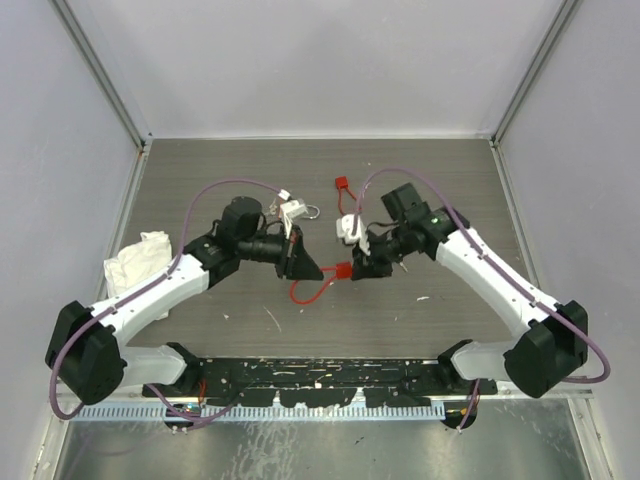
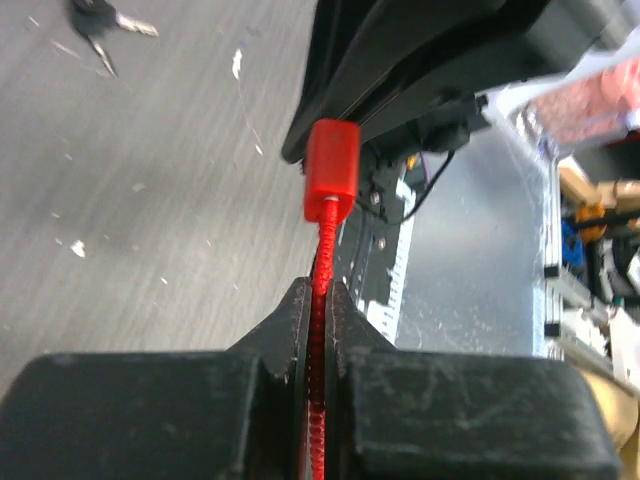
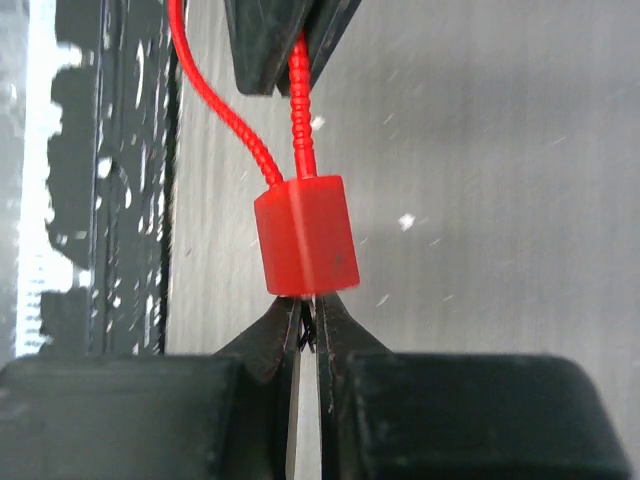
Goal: Lock with the key
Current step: Lock the lock.
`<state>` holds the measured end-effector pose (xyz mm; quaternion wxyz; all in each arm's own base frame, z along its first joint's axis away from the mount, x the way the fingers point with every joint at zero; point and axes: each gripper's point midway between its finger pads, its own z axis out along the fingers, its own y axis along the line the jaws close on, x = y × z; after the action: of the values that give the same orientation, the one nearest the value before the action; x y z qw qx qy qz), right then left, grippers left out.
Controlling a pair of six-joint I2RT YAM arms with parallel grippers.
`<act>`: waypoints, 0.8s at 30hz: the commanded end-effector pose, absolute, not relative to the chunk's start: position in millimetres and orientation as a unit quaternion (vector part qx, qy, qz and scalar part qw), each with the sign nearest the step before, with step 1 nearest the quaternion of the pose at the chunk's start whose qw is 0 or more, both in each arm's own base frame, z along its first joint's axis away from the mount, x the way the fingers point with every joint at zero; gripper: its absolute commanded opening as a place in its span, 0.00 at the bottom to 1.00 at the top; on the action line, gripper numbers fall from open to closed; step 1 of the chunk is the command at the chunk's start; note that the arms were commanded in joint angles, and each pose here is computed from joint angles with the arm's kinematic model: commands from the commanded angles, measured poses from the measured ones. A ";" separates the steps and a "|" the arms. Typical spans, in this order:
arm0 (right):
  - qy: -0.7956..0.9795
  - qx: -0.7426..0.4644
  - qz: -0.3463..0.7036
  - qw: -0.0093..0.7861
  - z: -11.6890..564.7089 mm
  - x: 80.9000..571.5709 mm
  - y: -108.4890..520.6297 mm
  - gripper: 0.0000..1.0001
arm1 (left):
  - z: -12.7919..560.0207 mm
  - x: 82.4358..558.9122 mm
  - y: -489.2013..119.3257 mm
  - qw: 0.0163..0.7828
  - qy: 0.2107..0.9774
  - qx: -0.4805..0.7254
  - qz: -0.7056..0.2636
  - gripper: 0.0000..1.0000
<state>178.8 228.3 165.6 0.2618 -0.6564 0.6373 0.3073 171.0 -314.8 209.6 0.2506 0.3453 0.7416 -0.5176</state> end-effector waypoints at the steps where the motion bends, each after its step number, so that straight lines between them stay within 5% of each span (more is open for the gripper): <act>1: 0.541 -0.635 0.434 0.340 245.7 180.9 241.8 0.01 | 256.8 208.9 -301.5 0.317 0.689 0.309 -0.574 0.00; 5: 0.542 -0.644 0.432 0.323 241.1 182.2 222.5 0.01 | 252.4 226.1 -275.4 0.285 0.709 0.252 -0.594 0.00; 10: 0.551 -0.647 0.328 0.411 244.5 208.9 216.1 0.01 | 243.3 232.0 -272.4 0.245 0.721 0.233 -0.604 0.00; 18: 0.553 -0.628 0.449 0.313 237.8 175.8 237.6 0.01 | 255.3 200.5 -301.1 0.380 0.670 0.410 -0.488 0.00; 24: 0.552 -0.634 0.444 0.311 240.9 166.2 256.2 0.02 | 248.1 189.0 -313.3 0.429 0.646 0.446 -0.448 0.01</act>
<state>185.8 232.7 209.7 0.2924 -0.6345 0.5904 0.4043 166.9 -307.3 236.1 0.3306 0.4145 0.6800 -0.5064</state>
